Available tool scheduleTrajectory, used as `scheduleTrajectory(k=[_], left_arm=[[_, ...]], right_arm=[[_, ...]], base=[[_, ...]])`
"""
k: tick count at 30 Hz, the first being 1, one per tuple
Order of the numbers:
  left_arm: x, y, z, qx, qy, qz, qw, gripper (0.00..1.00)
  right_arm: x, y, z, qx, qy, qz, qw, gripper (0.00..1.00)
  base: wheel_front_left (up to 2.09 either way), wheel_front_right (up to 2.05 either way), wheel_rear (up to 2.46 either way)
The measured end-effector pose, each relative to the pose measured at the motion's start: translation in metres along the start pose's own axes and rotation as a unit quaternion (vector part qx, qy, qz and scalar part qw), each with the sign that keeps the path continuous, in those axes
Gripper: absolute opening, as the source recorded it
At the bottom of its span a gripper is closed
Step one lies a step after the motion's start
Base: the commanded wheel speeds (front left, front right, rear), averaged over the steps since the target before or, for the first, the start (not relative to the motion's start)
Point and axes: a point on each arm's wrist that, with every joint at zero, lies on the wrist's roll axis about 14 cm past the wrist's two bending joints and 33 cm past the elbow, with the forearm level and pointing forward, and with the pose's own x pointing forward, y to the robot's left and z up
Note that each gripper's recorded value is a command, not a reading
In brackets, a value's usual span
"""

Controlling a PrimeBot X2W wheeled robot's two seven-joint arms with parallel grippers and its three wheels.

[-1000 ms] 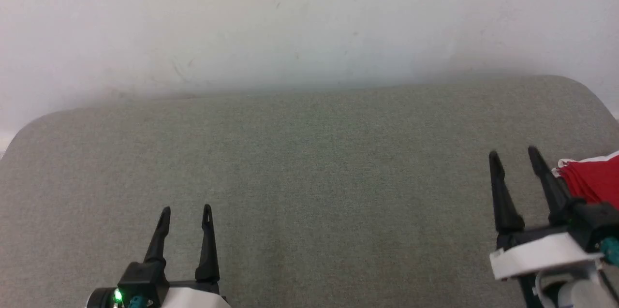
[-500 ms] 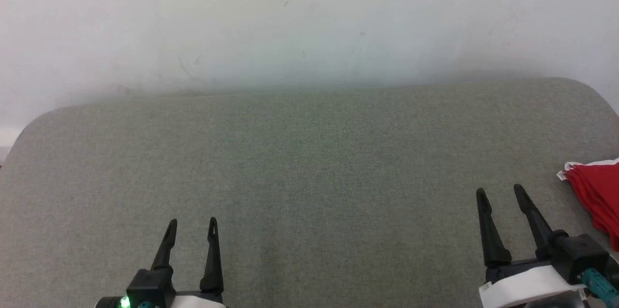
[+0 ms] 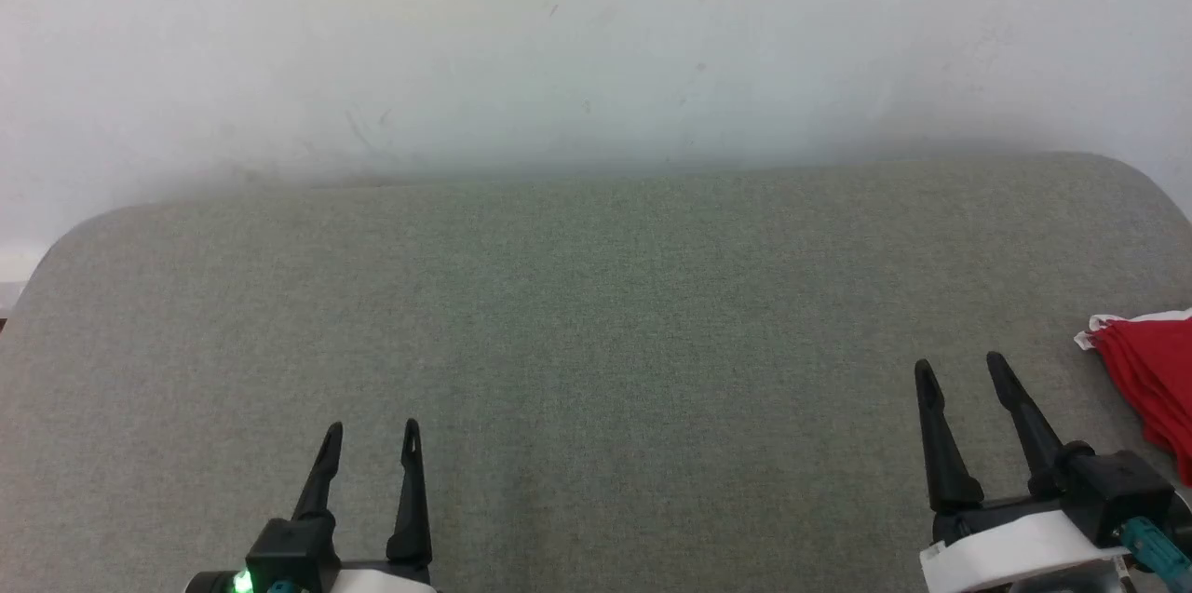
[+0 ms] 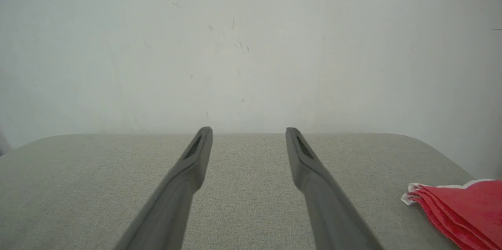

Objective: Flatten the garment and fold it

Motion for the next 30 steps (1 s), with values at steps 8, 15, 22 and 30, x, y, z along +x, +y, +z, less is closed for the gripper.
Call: scheduleTrajectory(k=[8, 15, 22, 30], left_arm=[[0.0003, 0.0007, 0.0017, -0.001, -0.003, 0.001, 1.000, 0.00], [0.0001, 0.0013, 0.0013, -0.001, -0.001, 0.001, 1.000, 0.00], [0.0001, 0.0024, -0.0014, -0.001, 0.008, 0.003, 1.000, 0.00], [0.0008, 0.0034, -0.0034, 0.000, 0.016, 0.003, 1.000, 0.00]], right_arm=[[0.0014, 0.0009, 0.0009, 0.004, -0.003, 0.001, 1.000, 0.00], [0.0015, 0.0007, 0.0001, 0.004, -0.002, 0.001, 1.000, 0.00], [0.0021, 0.0014, -0.0030, 0.001, 0.008, 0.003, 1.000, 0.00], [0.0029, 0.0023, -0.0060, -0.001, 0.017, 0.005, 1.000, 0.00]], base=[[0.00, 0.00, 0.00], [0.00, 0.00, 0.00], [0.00, 0.00, 0.00], [0.00, 0.00, 0.00]])
